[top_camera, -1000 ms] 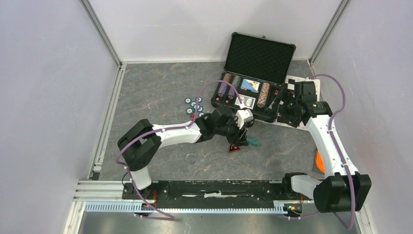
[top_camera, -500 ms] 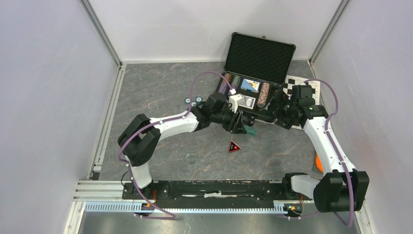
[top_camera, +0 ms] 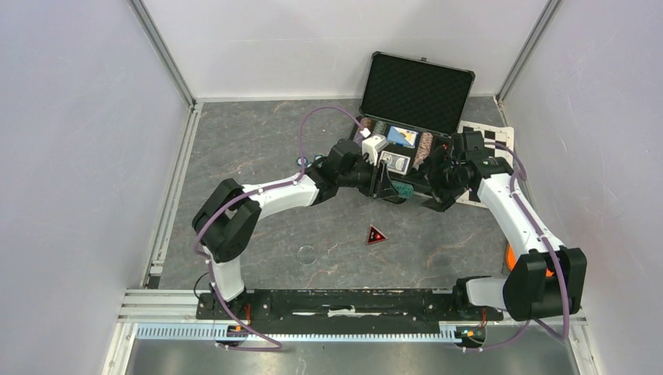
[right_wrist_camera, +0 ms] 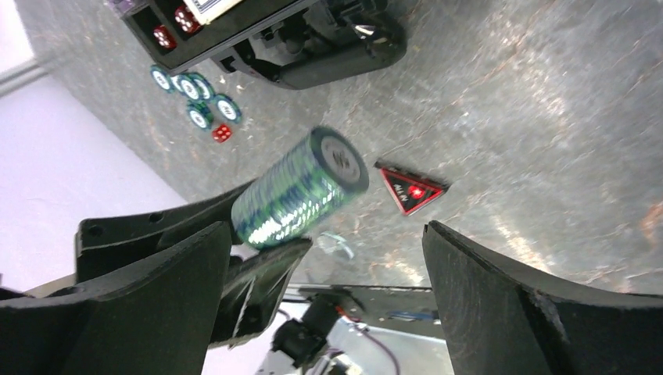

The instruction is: Pack up texas hold em set

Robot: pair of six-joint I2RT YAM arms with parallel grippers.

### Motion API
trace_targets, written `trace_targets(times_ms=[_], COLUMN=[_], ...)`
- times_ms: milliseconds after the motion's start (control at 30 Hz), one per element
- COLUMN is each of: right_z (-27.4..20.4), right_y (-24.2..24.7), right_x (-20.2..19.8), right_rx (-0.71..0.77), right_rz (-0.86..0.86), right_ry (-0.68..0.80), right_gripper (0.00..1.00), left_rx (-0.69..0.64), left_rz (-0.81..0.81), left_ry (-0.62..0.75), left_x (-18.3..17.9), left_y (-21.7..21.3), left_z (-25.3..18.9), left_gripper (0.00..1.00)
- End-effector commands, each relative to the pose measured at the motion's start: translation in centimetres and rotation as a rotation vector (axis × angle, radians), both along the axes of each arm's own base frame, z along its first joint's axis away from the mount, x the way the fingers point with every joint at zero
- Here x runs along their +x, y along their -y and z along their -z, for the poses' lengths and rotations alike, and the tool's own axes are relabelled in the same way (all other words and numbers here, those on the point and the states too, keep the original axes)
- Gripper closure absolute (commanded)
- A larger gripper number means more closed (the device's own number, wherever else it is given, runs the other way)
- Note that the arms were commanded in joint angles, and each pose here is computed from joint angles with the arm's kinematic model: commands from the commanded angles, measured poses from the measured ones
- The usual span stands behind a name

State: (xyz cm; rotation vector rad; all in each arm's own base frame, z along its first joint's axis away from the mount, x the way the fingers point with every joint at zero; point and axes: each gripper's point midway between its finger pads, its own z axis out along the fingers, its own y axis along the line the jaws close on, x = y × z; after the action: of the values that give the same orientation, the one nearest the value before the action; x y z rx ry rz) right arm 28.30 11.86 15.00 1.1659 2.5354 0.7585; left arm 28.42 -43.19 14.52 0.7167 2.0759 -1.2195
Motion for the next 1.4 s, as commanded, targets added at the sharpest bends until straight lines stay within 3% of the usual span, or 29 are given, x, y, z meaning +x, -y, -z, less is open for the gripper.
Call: trace_targets(times_ms=[0, 133, 300, 667, 1100, 1233, 1300, 1367], right_z=[-2.1, -1.5, -1.7, -2.1, -1.7, -2.1, -2.2, -2.2], right_y=[-1.4, -1.5, -2.2, -3.8, -2.5, -2.1, -2.0, -2.1], right_x=[0.5, 0.3, 1.9, 3.7, 4.6, 4.9, 4.9, 4.8], right_rx=[0.135, 0.164, 0.281, 0.336, 0.300, 0.279, 0.272, 0.269], right_rz=[0.126, 0.200, 0.303, 0.327, 0.407, 0.412, 0.409, 0.400], right_ry=[-0.001, -0.022, 0.057, 0.098, 0.153, 0.183, 0.189, 0.183], right_gripper=[0.02, 0.02, 0.07, 0.15, 0.36, 0.55, 0.56, 0.50], left_rx=[-0.138, -0.164, -0.192, -0.248, -0.278, -0.272, -0.265, -0.259], left_rz=[-0.095, -0.117, -0.101, -0.061, -0.045, -0.046, -0.048, -0.051], left_ry=[0.147, 0.177, 0.187, 0.198, 0.203, 0.201, 0.199, 0.197], left_x=[3.2, 3.9, 3.4, 2.6, 1.9, 1.8, 1.9, 2.0], left_y=[1.5, 1.7, 2.2, 2.6, 2.4, 2.2, 2.2, 2.2], left_z=[-5.5, -6.2, -6.9, -8.0, -8.7, -8.4, -8.1, -7.8], left_gripper=[0.80, 0.80, 0.80, 0.80, 0.80, 0.80, 0.79, 0.78])
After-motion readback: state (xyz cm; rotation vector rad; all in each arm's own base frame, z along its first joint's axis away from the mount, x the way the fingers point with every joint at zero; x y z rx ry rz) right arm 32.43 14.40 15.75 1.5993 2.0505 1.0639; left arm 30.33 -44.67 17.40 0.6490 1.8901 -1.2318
